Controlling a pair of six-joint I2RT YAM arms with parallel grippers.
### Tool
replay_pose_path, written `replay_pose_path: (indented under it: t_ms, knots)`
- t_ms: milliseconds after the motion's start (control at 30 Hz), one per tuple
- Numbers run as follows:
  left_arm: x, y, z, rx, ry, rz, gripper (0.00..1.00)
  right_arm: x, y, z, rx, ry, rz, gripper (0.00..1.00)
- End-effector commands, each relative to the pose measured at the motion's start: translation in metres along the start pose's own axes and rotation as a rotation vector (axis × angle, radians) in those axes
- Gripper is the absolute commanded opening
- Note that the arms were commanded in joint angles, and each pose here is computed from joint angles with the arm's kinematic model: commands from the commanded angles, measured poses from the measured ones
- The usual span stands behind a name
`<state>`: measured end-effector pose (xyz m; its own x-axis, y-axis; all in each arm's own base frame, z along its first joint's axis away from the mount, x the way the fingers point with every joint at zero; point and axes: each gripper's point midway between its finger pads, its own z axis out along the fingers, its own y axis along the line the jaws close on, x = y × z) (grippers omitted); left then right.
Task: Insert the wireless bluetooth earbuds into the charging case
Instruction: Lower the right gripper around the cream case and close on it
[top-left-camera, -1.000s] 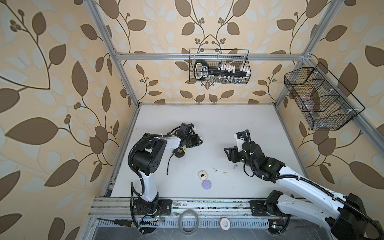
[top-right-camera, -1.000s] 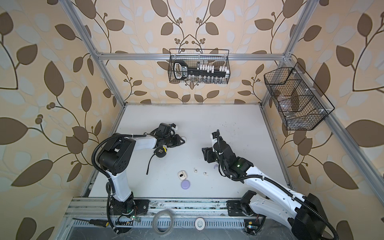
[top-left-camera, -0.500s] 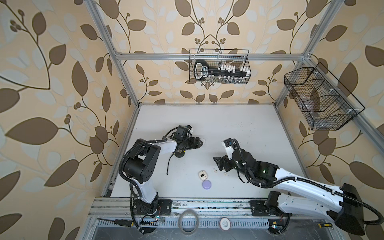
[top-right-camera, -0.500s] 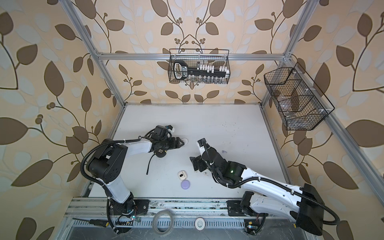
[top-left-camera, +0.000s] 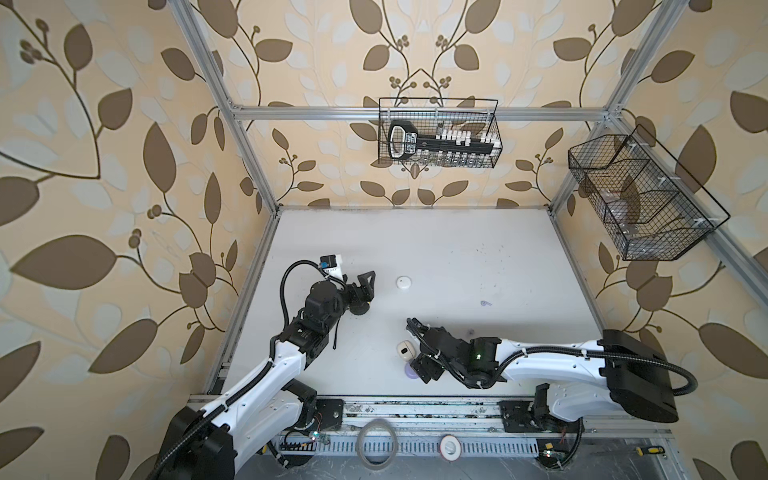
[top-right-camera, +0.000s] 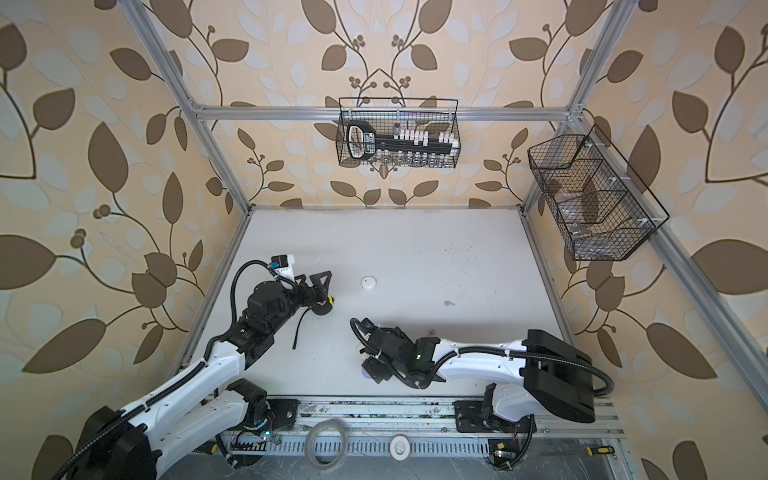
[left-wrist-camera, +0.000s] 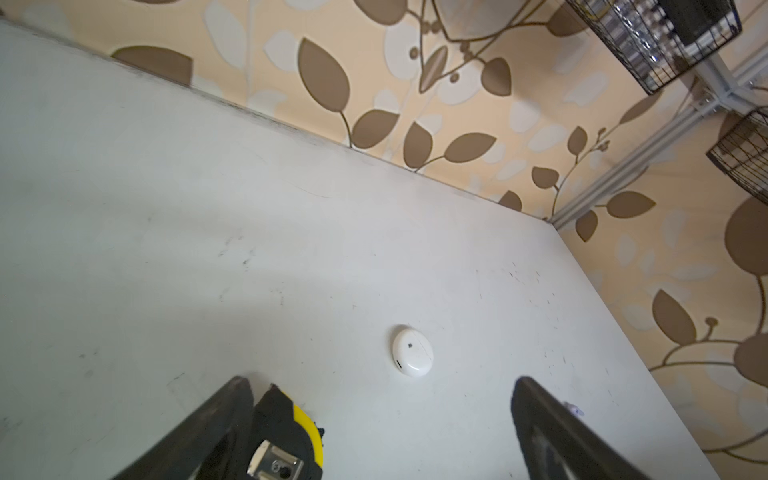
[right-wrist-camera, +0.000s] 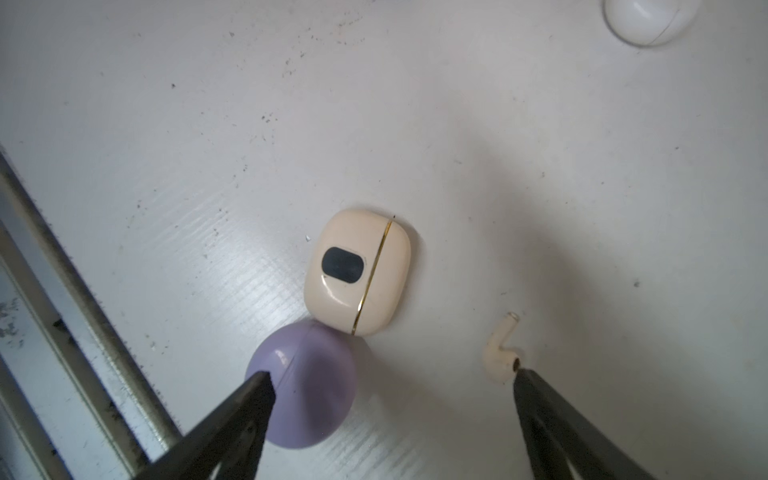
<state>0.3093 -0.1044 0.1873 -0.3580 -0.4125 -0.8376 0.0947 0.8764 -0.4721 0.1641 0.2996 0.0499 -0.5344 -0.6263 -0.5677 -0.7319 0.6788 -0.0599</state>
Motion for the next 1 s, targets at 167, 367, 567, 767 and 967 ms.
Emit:
replay_pose_path:
  t_ms: [167,367,567,767,967]
  knots:
    - [-0.021,0.025,-0.01,-0.134,-0.116,-0.044,0.99,-0.02,0.018,0.019,-0.025,0.06,0.007,0.83]
    - [-0.022,0.024,-0.01,-0.131,-0.112,-0.043,0.99,-0.02,0.022,0.034,-0.013,0.11,0.009,0.78]
    - [-0.021,0.023,-0.01,-0.124,-0.11,-0.049,0.99,-0.014,0.023,0.041,-0.003,0.137,0.007,0.66]
    - [-0.021,0.022,-0.01,-0.119,-0.111,-0.044,0.99,-0.011,0.022,0.043,-0.006,0.15,0.008,0.59]
    - [-0.019,0.022,-0.008,-0.115,-0.102,-0.039,0.99,-0.007,0.02,0.045,0.013,0.165,0.005,0.59]
